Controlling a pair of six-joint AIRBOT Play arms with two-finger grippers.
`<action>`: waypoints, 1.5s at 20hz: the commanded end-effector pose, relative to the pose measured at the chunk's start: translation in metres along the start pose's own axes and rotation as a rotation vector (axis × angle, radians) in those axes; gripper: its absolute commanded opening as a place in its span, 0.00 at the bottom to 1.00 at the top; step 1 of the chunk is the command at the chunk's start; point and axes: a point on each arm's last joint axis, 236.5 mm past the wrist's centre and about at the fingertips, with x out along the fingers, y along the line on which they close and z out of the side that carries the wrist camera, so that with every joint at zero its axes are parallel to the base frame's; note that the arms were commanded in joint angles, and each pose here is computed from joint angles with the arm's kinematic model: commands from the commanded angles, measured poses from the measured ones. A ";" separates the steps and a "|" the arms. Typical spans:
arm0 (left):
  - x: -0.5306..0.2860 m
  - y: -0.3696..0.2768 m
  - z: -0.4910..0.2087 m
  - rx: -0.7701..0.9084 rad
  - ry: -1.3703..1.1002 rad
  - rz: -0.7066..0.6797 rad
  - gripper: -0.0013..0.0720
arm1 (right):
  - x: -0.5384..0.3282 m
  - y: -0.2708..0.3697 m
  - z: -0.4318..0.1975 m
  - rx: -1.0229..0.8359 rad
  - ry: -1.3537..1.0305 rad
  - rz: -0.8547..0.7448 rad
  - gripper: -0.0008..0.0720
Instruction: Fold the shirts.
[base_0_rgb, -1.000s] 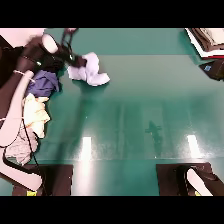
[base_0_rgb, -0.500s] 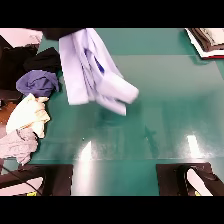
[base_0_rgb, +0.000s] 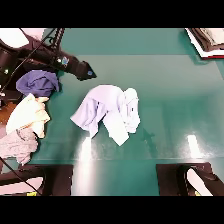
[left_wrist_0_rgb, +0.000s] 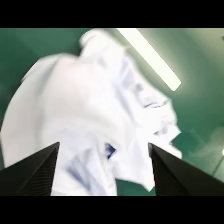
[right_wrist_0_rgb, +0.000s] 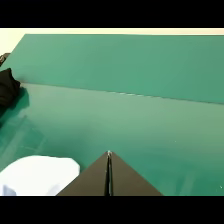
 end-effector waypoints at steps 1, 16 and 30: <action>-0.011 0.058 -0.038 -0.171 0.101 0.076 0.90 | -0.001 0.001 -0.002 -0.002 0.010 0.001 0.04; 0.029 0.057 -0.288 -0.699 0.285 0.055 0.75 | 0.024 -0.003 -0.035 0.034 0.170 0.056 0.04; 0.080 0.053 -0.265 -0.719 0.078 0.099 0.75 | 0.073 0.030 -0.073 0.041 0.323 0.201 0.04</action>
